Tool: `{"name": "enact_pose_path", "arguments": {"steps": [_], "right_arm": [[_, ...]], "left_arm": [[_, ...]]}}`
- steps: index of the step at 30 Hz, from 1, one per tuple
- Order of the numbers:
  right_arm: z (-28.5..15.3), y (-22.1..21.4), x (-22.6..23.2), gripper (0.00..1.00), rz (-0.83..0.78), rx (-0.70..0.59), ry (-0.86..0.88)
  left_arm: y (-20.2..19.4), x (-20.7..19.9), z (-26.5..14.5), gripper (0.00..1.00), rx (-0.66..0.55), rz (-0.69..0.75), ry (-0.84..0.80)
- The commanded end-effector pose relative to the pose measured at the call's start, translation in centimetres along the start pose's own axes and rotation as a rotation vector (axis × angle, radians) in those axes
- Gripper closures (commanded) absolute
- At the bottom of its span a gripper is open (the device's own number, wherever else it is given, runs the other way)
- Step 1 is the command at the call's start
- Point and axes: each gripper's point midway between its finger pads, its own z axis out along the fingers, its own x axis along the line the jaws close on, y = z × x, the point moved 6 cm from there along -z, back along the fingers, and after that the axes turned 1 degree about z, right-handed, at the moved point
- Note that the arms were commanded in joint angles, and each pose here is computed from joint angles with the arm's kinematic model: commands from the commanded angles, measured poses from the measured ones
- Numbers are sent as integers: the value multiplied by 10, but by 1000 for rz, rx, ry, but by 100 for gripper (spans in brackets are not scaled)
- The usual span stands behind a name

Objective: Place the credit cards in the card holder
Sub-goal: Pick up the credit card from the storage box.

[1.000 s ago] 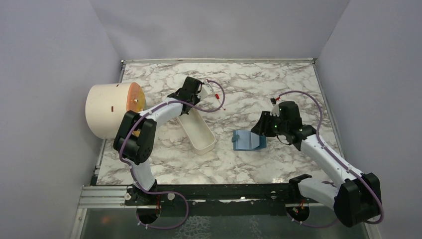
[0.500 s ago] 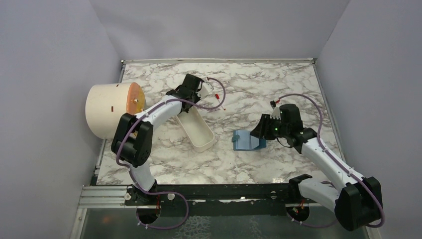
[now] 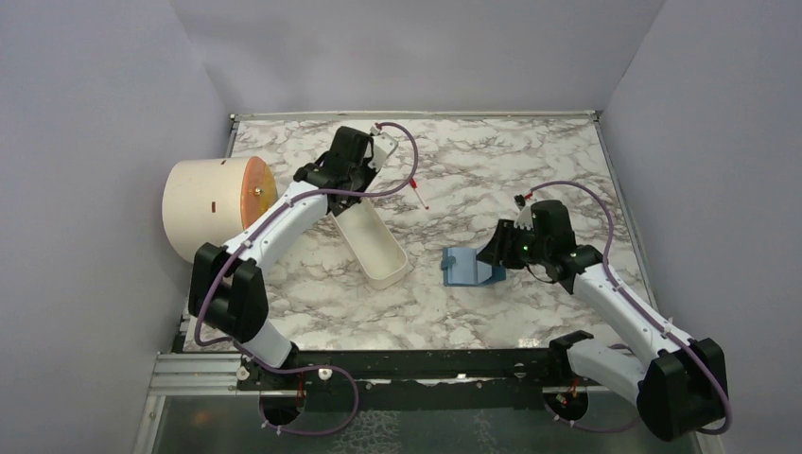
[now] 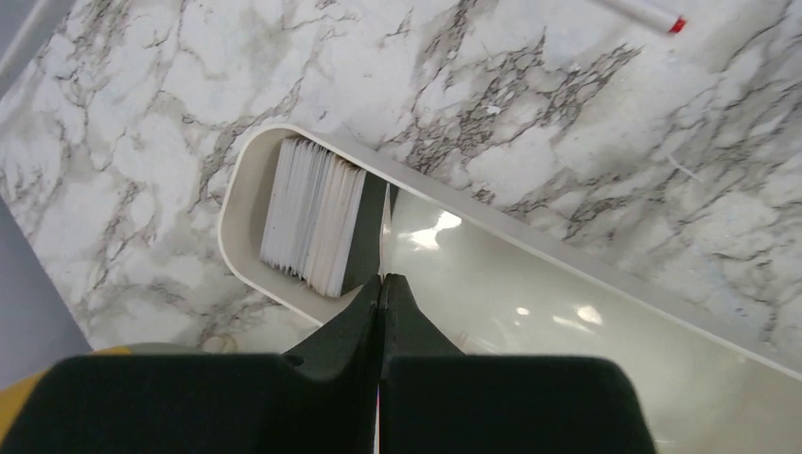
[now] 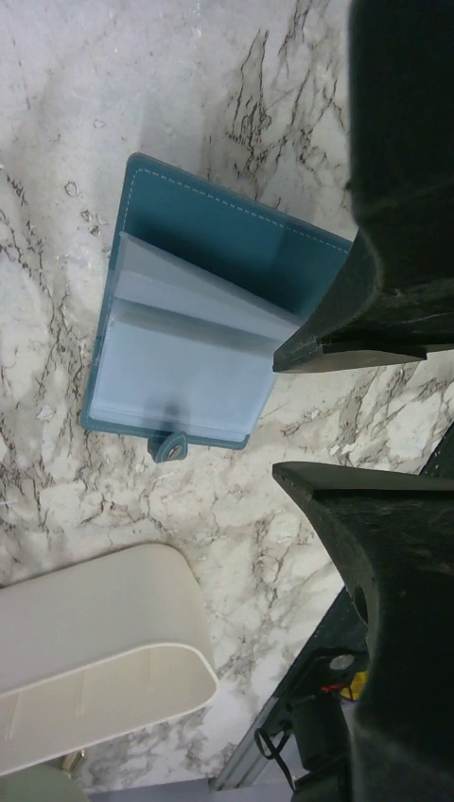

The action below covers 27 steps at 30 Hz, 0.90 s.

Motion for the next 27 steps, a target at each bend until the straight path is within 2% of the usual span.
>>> {"name": "enact_pose_path", "arguments": {"steps": [1, 17, 24, 27], "right_arm": [[4, -4, -11, 60, 21, 16, -97], [26, -4, -44, 69, 77, 53, -334], [31, -10, -55, 76, 83, 61, -391], [33, -15, -56, 80, 92, 65, -373]], "left_arm": [[17, -15, -31, 100, -113, -196, -137], [48, -87, -76, 100, -327, -628, -631], [59, -142, -83, 100, -341, -702, -768], [62, -168, -75, 100, -305, -709, -803]]}}
